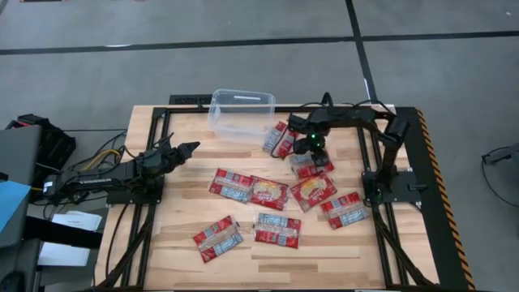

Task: Sort popcorn bags into baskets
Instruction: Put the red popcorn bag into the transparent bin

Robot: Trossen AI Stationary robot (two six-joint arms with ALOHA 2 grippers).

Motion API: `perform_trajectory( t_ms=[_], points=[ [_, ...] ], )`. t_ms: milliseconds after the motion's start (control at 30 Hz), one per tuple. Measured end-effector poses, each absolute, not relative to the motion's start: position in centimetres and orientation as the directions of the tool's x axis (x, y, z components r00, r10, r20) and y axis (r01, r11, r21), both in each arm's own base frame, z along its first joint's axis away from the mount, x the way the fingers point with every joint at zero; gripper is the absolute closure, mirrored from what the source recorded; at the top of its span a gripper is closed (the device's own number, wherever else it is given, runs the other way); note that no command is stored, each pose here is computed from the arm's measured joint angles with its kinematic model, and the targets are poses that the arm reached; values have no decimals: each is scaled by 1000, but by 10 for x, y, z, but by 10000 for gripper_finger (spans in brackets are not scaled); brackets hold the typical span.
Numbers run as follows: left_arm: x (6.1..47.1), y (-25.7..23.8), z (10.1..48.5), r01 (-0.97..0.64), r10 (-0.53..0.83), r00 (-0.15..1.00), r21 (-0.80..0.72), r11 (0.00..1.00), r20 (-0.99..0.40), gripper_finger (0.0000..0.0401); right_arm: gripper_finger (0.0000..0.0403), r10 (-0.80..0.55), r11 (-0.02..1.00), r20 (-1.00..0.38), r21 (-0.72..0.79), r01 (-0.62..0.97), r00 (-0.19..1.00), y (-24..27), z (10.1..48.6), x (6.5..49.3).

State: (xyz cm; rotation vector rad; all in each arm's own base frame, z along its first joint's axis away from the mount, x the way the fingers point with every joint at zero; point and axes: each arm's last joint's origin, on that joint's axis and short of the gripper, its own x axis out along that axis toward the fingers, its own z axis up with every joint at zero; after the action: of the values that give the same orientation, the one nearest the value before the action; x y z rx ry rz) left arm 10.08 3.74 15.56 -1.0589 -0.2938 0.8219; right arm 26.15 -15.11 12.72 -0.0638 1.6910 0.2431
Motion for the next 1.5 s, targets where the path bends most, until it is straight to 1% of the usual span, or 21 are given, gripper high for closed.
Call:
perform_trajectory(
  t_ms=[167,200,233,300,400,500,700,867,933,1000,1100,1233,1333,1500],
  points=[
    [101,37,156,-455,720,675,-859,234,-161,140,356,123,975,-980,148,-166,-155,-148,127,260],
    [101,37,156,-455,720,675,-859,234,-161,140,377,127,976,-979,152,-157,-157,-148,127,259],
    [101,37,156,-455,720,675,-859,234,-161,140,388,132,976,-978,157,-151,-159,-147,128,259],
    [101,37,156,-455,721,674,-859,234,-161,140,389,136,979,-977,158,-127,-163,-147,131,257],
    [101,37,156,-455,721,674,-859,233,-161,140,390,124,985,-983,138,-102,-138,-146,141,254],
    [101,38,156,-456,722,673,-859,233,-161,140,398,103,991,-990,110,-72,-95,-145,162,253],
    [101,37,156,-455,722,673,-860,232,-161,140,399,57,998,-997,58,32,57,-145,220,247],
    [101,38,156,-447,727,668,-867,220,-160,140,399,-22,997,-980,-6,81,199,-143,275,240],
    [100,38,156,-443,745,649,-874,201,-157,140,399,-66,992,-958,-32,126,278,-144,296,239],
    [99,39,156,-443,775,614,-878,179,-152,140,400,-117,980,-913,-43,193,391,-148,317,241],
    [97,40,156,-446,819,556,-883,149,-143,140,400,-218,943,-813,-33,330,540,-159,341,251],
    [96,41,156,-452,843,520,-882,134,-138,140,401,-316,916,-656,-21,401,686,-174,365,271],
    [96,41,156,-454,844,519,-881,134,-139,140,401,-340,914,-584,-20,406,737,-187,369,297],
    [96,41,156,-453,841,522,-881,135,-140,140,401,-324,927,-589,-43,372,740,-211,359,348]
  ],
)
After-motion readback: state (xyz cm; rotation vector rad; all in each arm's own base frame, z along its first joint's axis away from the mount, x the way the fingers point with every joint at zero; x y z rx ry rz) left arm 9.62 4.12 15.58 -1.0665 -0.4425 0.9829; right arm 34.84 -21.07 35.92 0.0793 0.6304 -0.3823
